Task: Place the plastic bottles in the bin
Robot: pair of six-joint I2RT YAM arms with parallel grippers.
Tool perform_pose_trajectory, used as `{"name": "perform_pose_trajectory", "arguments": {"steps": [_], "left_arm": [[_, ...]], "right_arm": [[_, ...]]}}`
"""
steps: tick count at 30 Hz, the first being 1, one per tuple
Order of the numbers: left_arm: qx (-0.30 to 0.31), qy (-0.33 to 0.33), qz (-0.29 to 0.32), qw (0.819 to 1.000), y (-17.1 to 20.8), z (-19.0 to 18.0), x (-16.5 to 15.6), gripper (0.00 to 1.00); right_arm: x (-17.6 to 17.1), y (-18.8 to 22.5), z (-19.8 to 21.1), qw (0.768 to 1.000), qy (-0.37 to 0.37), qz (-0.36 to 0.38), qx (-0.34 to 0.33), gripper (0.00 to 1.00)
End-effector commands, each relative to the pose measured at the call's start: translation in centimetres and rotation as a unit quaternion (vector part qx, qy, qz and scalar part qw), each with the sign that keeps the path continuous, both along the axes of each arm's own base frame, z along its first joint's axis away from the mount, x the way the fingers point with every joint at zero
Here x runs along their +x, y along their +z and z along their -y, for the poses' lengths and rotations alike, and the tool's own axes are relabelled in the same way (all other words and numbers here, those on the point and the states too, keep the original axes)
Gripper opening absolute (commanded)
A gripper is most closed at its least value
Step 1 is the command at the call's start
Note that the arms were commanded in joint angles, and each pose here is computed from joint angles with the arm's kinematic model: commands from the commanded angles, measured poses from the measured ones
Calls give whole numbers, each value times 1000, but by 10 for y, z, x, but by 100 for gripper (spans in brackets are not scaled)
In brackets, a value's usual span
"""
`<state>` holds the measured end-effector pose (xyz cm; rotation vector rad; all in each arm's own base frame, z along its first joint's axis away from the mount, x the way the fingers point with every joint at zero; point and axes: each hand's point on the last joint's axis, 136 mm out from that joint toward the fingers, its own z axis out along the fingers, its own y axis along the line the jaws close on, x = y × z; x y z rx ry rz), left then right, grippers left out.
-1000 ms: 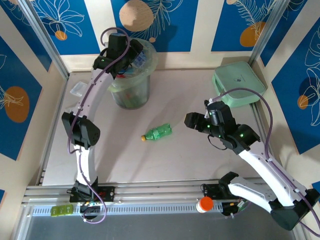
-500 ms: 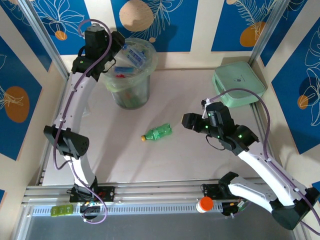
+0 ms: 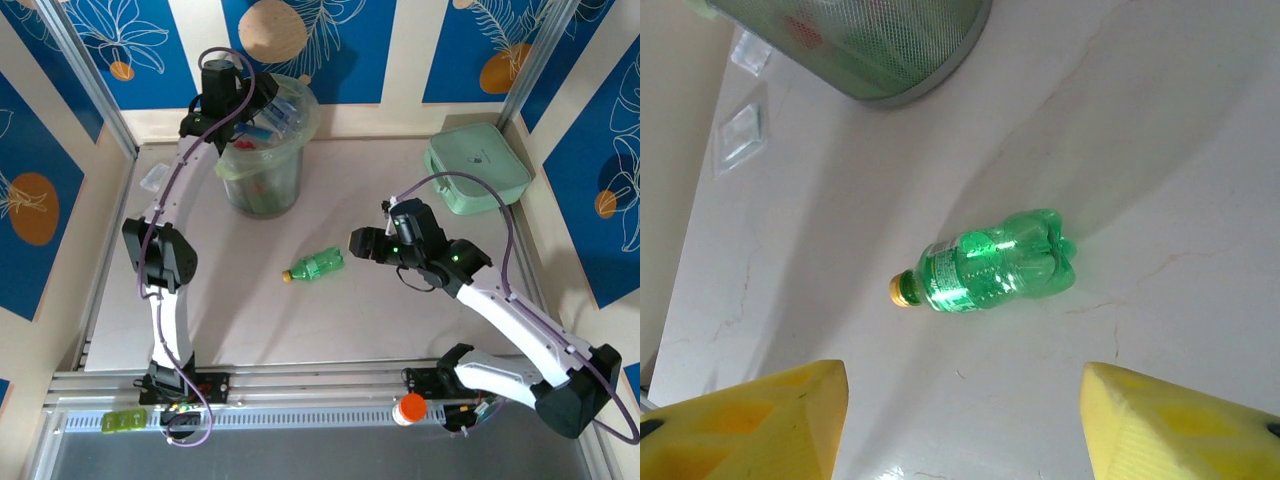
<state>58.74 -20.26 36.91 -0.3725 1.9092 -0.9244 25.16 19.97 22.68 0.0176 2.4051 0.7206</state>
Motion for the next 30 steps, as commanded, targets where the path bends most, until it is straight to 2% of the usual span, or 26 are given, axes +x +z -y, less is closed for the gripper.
{"name": "perform_pose_trajectory", "arguments": {"steps": [1, 9, 13, 16, 19, 22, 24, 27, 30], "left_arm": [[2, -20, -14, 1000, -13, 4, -7, 47], [13, 16, 51, 998, 59, -22, -40, 50], [15, 36, 80, 996, 94, -36, -67, 54], [9, 38, 77, 996, 103, -42, -97, 55], [9, 60, 51, 997, 85, -46, -137, 55], [53, 111, 5, 992, 44, -61, -185, 55], [58, 137, -36, 988, 13, -74, -213, 55], [71, 134, -87, 985, -36, -80, -248, 56], [94, 105, -108, 984, -71, -79, -275, 56]], "right_arm": [[3, 6, -5, 1000, 1, 6, 9, 63], [17, 17, -4, 1000, -28, 7, -3, 63], [25, 11, -2, 997, -74, -26, 2, 62], [31, 1, -2, 990, -122, -72, 22, 63], [37, -13, -8, 976, -164, -129, 62, 63], [43, -28, -20, 960, -192, -178, 97, 64], [47, -40, -25, 948, -216, -207, 105, 66], [52, -57, -29, 933, -249, -238, 99, 74], [59, -72, -34, 920, -273, -265, 90, 83]]}}
